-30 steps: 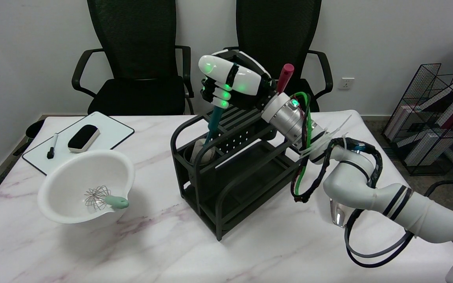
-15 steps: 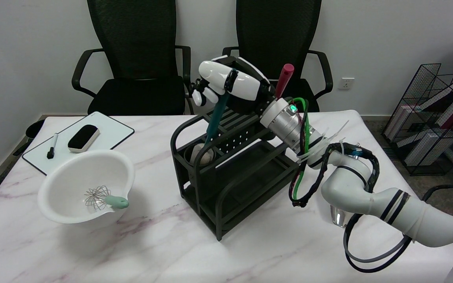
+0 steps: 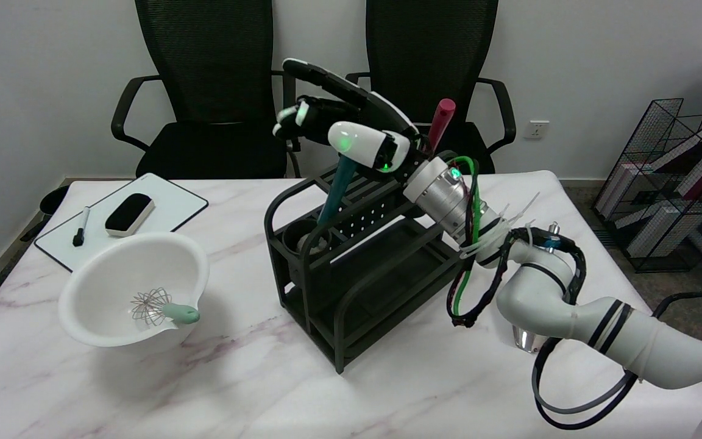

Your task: Place the blue sponge bottle brush into the kitchen storage rack.

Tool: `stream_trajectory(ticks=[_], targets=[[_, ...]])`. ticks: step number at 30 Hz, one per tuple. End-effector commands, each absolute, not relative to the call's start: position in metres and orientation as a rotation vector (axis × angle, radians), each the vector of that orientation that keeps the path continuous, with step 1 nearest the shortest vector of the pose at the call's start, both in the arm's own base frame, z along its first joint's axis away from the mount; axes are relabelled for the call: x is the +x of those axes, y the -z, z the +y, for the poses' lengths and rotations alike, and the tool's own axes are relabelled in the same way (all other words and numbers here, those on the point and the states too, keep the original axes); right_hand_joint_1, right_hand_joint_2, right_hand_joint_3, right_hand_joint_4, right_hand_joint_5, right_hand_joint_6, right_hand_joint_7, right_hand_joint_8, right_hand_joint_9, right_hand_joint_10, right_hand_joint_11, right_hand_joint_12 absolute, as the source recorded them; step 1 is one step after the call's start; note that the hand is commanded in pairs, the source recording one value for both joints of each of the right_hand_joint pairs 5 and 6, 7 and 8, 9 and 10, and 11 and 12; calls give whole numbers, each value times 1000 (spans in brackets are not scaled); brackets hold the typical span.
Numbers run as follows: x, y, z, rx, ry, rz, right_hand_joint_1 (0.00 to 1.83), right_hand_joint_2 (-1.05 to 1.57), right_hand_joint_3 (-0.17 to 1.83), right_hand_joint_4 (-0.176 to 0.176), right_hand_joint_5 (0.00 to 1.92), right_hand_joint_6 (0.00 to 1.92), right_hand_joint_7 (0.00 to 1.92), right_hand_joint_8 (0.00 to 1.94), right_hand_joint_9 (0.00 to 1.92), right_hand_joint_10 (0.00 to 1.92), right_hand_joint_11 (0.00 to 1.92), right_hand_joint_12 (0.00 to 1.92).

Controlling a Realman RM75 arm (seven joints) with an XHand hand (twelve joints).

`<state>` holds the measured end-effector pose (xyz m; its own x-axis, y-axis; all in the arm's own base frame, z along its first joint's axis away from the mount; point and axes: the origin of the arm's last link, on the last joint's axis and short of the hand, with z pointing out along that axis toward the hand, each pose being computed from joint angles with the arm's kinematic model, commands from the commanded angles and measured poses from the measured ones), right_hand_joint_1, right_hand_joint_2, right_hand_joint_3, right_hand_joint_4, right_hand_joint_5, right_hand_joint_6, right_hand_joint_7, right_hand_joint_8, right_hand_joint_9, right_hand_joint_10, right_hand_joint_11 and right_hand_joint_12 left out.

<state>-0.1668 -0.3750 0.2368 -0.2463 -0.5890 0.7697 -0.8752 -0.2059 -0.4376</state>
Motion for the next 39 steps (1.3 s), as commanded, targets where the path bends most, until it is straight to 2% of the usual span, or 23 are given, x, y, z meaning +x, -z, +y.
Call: stream_trajectory(ticks=[1,7,14,16,21,25,27,31,39], targets=[[-159,-245,-365,1809,-1516,-1725,1259,75,1186,0,419,419,934,934,704,704,745,745],[-162,-278,-351,1822,-1613,-1596,1243,108,1176,0,416,416,918,918,690,690,760,760],[-180,-330,-320,1747,-1744,-1381,1185,151,1098,0,805,805,996,996,750,750,802,802],[-184,-344,-310,1735,-1780,-1323,1184,190,1077,0,905,905,1105,1105,830,830,817,817],[-193,-373,-288,1751,-1853,-1185,1184,255,1051,0,969,969,1239,1239,971,971,836,836],[-204,-390,-270,1732,-1923,-1121,1117,419,974,0,1028,1028,1396,1396,1199,1199,860,860],[-211,-398,-260,1704,-1953,-1073,1061,572,916,0,1129,1129,1516,1516,1382,1382,987,987],[-223,-413,-233,1653,-2000,-919,1035,707,845,0,1204,1204,1569,1569,1483,1483,1249,1249],[-234,-430,-213,1570,-1971,-835,1030,774,813,0,1227,1227,1572,1572,1529,1529,1351,1351]])
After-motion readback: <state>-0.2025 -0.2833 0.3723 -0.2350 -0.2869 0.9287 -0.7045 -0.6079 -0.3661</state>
